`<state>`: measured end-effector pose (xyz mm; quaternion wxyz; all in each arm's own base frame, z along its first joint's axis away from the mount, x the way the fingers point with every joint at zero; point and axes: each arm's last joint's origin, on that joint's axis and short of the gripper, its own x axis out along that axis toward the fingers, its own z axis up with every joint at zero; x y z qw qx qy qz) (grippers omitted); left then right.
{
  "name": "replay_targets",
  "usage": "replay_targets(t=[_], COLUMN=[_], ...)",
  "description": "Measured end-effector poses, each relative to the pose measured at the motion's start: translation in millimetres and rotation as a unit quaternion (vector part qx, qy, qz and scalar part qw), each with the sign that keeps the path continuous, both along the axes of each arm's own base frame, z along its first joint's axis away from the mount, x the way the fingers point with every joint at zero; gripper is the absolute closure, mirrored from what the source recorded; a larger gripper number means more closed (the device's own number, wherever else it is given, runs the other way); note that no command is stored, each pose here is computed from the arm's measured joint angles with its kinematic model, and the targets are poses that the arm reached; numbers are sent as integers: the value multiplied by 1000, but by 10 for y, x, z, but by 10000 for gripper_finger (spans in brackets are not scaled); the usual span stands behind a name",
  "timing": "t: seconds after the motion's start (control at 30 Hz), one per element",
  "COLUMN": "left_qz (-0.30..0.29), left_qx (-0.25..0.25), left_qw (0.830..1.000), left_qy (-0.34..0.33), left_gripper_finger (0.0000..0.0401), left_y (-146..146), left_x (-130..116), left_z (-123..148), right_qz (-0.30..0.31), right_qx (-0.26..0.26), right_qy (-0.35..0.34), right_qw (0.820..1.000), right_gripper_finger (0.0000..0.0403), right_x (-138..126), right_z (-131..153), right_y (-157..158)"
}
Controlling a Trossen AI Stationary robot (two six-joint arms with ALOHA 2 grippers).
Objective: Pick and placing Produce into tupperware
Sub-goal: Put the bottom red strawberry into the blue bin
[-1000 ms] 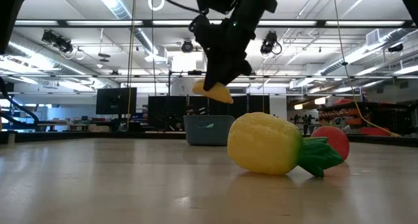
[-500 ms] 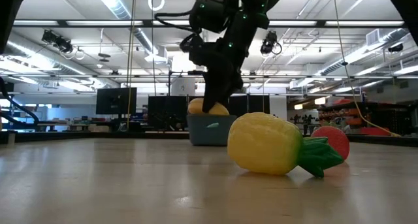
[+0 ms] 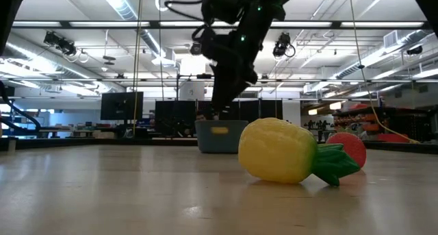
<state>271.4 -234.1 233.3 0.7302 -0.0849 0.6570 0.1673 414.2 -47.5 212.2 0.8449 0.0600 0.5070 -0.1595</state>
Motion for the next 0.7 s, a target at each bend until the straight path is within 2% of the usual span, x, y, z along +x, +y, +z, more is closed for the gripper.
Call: replay_targets(t=[0.1,0.23,0.37,0.43,0.57,0.7], left_qz=[-25,-61,-72,-65,9,42], left_qx=[2,-2,-65,-108,-173,-189], left_qw=[1000,998,994,989,983,980], left_qy=[4,14,60,77,68,46], left_gripper_finger=[215,212,214,219,227,228], left_y=[0,23,5,-50,-231,-406], left_x=[0,21,12,-5,-34,-124], left_z=[0,-1,-4,-2,7,15], right_qz=[-20,-53,-52,-47,-25,5], right_qx=[8,30,47,55,63,46], right_qy=[-28,-83,-132,-165,-211,-237], right_qw=[999,995,989,984,975,971], right_gripper_finger=[171,178,188,192,196,197], right_x=[-58,-231,-474,-605,-832,-1006], right_z=[190,600,1020,1232,1533,1713], right_y=[6,70,234,333,531,731])
